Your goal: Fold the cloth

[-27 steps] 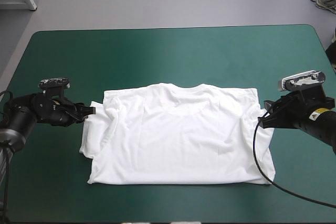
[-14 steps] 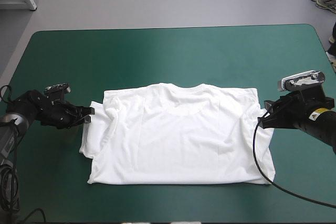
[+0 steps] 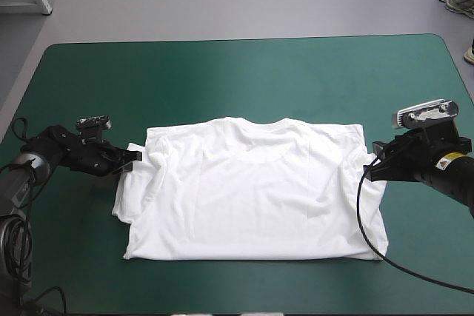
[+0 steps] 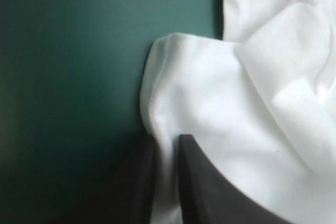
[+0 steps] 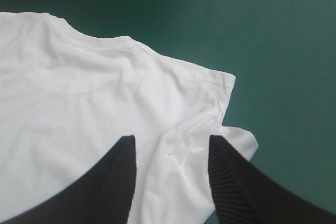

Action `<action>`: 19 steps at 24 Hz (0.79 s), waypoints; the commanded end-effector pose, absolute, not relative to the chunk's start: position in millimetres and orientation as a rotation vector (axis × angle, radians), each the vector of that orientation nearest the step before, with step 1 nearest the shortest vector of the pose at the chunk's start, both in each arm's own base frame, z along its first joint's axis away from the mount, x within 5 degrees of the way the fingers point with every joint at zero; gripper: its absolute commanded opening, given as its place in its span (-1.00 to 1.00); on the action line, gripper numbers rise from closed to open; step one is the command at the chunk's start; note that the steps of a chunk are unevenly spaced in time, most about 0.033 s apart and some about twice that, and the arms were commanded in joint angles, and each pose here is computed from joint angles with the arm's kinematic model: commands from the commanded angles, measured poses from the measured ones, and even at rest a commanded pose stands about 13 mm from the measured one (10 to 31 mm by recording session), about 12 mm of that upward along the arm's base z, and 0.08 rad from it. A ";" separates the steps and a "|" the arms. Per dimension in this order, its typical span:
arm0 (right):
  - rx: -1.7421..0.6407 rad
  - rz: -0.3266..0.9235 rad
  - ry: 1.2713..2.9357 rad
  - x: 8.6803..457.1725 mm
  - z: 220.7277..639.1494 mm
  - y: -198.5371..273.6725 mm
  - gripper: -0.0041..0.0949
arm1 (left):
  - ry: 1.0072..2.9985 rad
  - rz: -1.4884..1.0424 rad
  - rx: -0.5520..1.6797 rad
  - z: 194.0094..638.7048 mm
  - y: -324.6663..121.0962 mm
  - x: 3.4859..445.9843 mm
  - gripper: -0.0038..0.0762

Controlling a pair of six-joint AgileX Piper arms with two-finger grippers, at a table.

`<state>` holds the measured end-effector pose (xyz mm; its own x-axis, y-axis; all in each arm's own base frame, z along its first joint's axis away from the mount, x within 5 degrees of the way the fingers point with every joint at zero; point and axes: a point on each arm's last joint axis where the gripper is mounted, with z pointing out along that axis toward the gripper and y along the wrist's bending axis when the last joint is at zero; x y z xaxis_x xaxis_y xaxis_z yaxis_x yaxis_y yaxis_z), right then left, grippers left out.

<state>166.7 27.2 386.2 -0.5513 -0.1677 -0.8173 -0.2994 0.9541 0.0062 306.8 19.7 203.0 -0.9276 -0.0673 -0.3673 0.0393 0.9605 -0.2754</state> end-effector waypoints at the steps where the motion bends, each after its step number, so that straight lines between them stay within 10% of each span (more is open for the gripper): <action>1: -0.310 0.180 2.068 166.7 402.9 27.6 -0.08 | 2.691 -0.416 0.001 216.6 15.1 307.0 -0.85; 19: -0.306 0.183 2.060 167.0 403.5 27.6 -0.08 | 2.650 -0.630 0.398 273.7 -61.6 287.5 -0.86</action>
